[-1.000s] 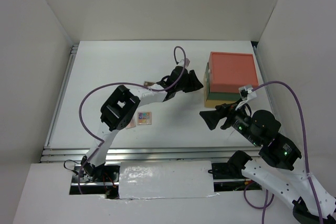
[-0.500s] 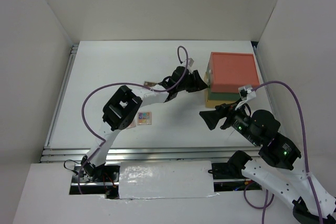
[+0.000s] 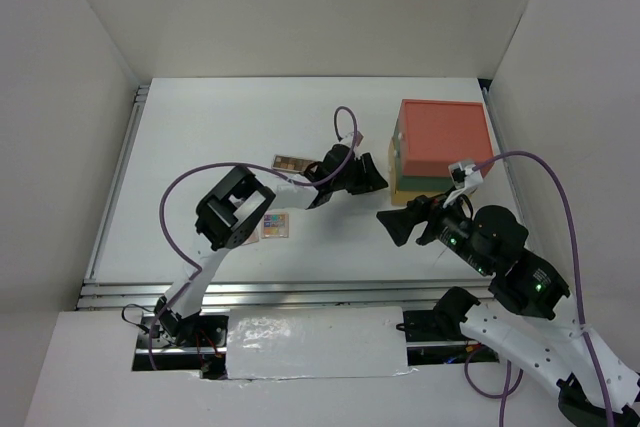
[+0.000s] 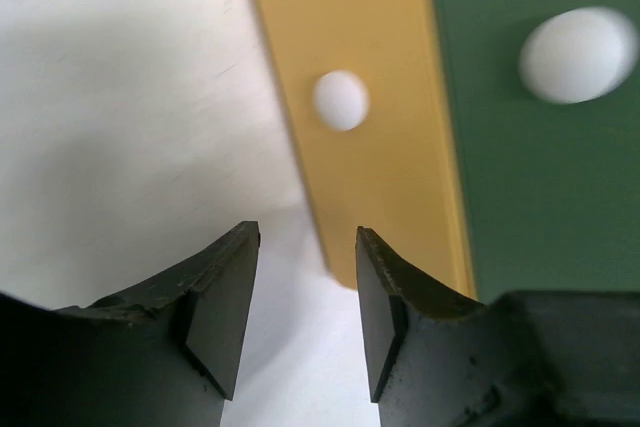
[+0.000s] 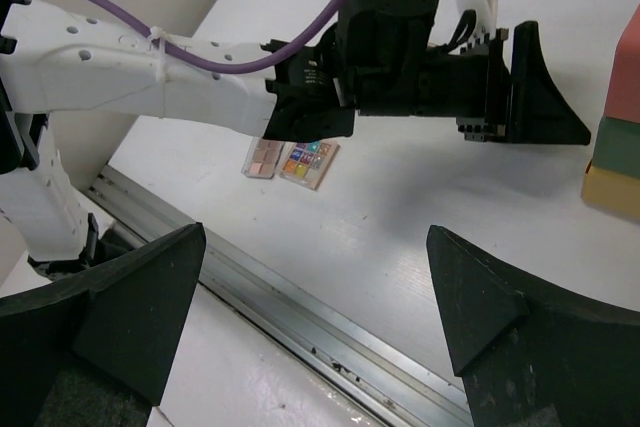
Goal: Organize the makeup
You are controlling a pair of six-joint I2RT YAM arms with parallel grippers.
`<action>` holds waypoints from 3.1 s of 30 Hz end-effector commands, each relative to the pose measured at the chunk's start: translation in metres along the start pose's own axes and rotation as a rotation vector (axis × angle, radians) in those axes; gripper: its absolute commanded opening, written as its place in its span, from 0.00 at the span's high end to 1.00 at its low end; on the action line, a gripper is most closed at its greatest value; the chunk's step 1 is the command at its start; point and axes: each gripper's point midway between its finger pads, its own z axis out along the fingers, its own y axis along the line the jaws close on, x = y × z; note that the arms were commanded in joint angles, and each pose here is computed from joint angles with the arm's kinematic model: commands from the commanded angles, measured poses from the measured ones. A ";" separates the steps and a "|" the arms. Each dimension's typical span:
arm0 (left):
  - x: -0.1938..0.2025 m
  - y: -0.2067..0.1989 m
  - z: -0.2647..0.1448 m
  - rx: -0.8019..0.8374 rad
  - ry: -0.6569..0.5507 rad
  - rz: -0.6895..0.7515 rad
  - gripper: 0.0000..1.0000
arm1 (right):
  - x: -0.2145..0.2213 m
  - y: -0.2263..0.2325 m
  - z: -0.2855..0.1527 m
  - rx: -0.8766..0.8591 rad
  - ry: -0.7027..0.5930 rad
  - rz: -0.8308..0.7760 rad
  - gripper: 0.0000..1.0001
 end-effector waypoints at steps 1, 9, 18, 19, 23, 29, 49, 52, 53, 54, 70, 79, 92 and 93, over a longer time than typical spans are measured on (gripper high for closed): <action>-0.037 -0.049 -0.005 0.160 -0.080 0.014 0.43 | -0.006 0.005 0.002 -0.017 -0.019 -0.017 0.00; -0.048 -0.041 0.007 0.224 -0.089 -0.051 0.38 | -0.005 0.004 0.004 -0.016 -0.013 -0.018 0.00; -0.059 -0.030 0.016 0.175 -0.102 -0.053 0.43 | -0.005 0.004 0.004 -0.017 -0.011 -0.021 0.00; -0.059 -0.029 0.017 0.175 -0.102 -0.055 0.43 | -0.004 0.004 0.005 -0.018 -0.011 -0.021 0.00; -0.054 -0.025 0.024 0.178 -0.081 -0.063 0.44 | -0.002 0.004 0.006 -0.016 -0.003 -0.022 0.00; -0.046 -0.018 0.029 0.175 -0.058 -0.077 0.44 | 0.000 0.003 0.008 -0.012 0.000 -0.022 0.00; -0.049 -0.028 0.026 0.288 -0.066 -0.128 0.46 | 0.002 0.001 0.010 -0.004 0.008 -0.023 0.00; -0.049 -0.031 0.027 0.316 -0.056 -0.144 0.46 | 0.002 0.002 0.011 -0.008 0.010 -0.023 0.00; -0.049 -0.031 0.029 0.320 -0.051 -0.150 0.45 | 0.002 0.002 0.011 -0.010 0.013 -0.024 0.00; -0.049 -0.030 0.030 0.318 -0.051 -0.153 0.45 | 0.002 0.002 0.011 -0.010 0.013 -0.022 0.00; -0.036 -0.014 0.042 0.357 -0.023 -0.234 0.47 | 0.002 0.006 0.014 -0.019 0.026 -0.026 0.00; -0.037 -0.012 0.040 0.422 -0.045 -0.292 0.48 | 0.004 0.008 0.017 -0.030 0.037 -0.031 0.00; -0.044 -0.008 0.042 0.457 -0.074 -0.340 0.47 | 0.004 0.010 0.014 -0.045 0.034 -0.030 0.00; -0.044 -0.007 0.043 0.459 -0.074 -0.345 0.47 | 0.004 0.010 0.014 -0.045 0.032 -0.030 0.00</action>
